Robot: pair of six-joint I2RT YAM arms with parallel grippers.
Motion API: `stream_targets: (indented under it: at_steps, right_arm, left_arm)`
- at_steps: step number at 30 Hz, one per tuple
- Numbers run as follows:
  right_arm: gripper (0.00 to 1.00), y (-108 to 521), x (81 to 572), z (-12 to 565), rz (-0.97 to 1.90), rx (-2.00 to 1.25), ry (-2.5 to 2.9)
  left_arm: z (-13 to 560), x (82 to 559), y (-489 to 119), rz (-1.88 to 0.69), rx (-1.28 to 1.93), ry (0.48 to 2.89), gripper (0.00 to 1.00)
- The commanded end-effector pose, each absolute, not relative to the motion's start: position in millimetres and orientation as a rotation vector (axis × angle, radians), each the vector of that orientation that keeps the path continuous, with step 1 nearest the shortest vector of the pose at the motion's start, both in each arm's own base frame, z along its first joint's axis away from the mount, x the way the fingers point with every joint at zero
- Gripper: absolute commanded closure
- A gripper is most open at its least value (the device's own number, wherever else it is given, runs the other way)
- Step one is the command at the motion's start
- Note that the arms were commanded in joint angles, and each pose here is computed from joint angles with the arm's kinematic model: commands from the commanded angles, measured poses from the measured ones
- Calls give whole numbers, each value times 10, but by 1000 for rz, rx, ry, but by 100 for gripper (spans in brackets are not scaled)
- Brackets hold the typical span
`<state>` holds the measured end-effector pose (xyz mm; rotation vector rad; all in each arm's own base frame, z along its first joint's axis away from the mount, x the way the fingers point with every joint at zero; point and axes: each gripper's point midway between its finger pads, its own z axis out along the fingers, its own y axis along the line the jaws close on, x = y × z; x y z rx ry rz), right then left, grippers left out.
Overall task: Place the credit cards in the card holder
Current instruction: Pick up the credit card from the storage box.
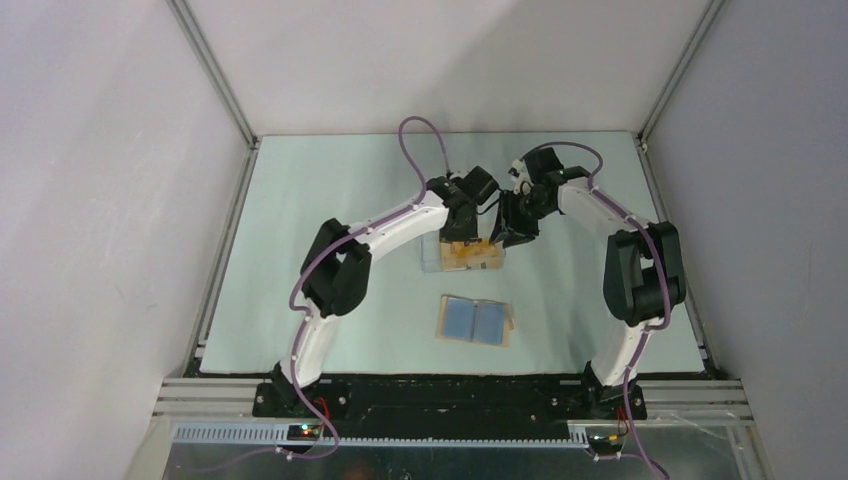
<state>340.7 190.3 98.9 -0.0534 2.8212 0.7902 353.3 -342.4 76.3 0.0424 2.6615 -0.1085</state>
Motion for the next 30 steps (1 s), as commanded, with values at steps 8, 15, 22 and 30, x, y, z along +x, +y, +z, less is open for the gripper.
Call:
stream_targets:
  at_steps: [8,15,22,30]
  right_arm:
    - [53,1889,3431,1308,784,-87,2741]
    - [52,1947,3484,1515,750,-125,2698]
    - [56,2179,3528,1566,767,-212,2691]
    - [63,2365,3564,1303,780,-250,2767]
  left_arm:
    - [883,3518,-3293,-189,11,2645,42]
    - [849,3498,-3220,-342,-20,2658,43]
    - [884,3539,-3097,-492,-98,2621,47]
    - [744,3570,-3135,-551,-110,2647,59]
